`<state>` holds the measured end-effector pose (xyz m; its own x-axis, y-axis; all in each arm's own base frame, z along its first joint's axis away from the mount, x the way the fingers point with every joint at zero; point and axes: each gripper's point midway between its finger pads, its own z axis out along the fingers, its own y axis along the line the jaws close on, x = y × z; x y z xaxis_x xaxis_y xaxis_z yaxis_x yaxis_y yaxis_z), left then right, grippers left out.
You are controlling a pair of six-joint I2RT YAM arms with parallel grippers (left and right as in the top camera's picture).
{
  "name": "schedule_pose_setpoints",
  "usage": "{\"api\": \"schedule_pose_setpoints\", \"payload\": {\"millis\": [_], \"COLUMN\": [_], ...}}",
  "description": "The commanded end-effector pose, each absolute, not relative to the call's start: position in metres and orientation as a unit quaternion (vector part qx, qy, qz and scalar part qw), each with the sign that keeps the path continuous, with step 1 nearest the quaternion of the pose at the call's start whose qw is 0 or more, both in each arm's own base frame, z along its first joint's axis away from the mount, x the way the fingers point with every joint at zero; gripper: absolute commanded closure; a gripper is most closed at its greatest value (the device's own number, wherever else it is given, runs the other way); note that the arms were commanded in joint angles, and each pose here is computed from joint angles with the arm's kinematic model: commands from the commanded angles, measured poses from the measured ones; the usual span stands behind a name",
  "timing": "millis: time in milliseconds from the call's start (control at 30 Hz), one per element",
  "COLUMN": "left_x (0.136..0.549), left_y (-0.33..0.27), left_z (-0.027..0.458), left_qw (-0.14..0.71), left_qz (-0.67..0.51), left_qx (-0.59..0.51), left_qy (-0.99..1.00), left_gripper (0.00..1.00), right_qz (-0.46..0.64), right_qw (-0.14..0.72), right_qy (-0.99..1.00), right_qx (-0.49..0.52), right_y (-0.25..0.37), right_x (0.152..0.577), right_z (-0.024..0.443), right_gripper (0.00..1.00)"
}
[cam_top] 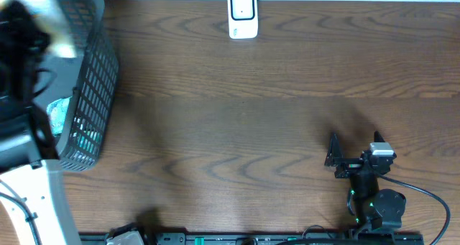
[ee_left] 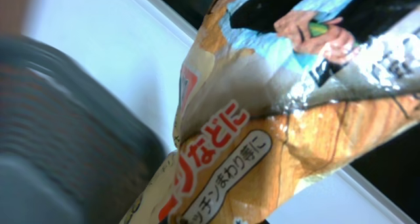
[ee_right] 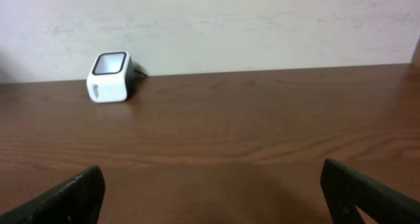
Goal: Scan the item barcode
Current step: 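Lift the snack bag out and place it on the table near the scanner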
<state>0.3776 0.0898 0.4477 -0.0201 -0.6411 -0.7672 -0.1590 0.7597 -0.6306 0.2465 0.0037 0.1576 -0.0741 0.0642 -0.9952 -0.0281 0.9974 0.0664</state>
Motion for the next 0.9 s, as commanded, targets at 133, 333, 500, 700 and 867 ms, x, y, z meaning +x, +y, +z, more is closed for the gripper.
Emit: {"api": "schedule_pose_setpoints", "payload": {"millis": [133,333,500,700,867], "left_x": [0.408,0.431,0.443,0.447,0.436], "left_y": [-0.044,-0.140,-0.210,-0.256,-0.285], "left_z": [0.441,0.373,0.298,0.208,0.168], "left_qw": [0.584,0.494,0.418,0.353,0.316], "left_qz": [-0.313,-0.330,-0.317,-0.262,-0.252], "left_qx": [-0.175,-0.129,-0.095,-0.079,-0.053], "left_qy": [0.728,0.794,0.846,0.895,0.913], "left_gripper": [0.92,0.92,0.93,0.88,0.58], "right_qz": [0.032,0.032,0.032,0.032,0.032], "right_qw": [0.681,0.681,0.681,0.681,0.681], "right_qy": [0.732,0.732,0.732,0.732,0.732], "right_qx": [0.005,0.005,0.005,0.005,0.005], "right_y": [0.005,0.005,0.005,0.005,0.005], "right_x": [0.246,0.246,0.246,0.246,0.246], "right_z": [0.158,0.158,0.158,0.158,0.157], "right_gripper": [0.01,0.01,0.01,0.01,0.01]}}
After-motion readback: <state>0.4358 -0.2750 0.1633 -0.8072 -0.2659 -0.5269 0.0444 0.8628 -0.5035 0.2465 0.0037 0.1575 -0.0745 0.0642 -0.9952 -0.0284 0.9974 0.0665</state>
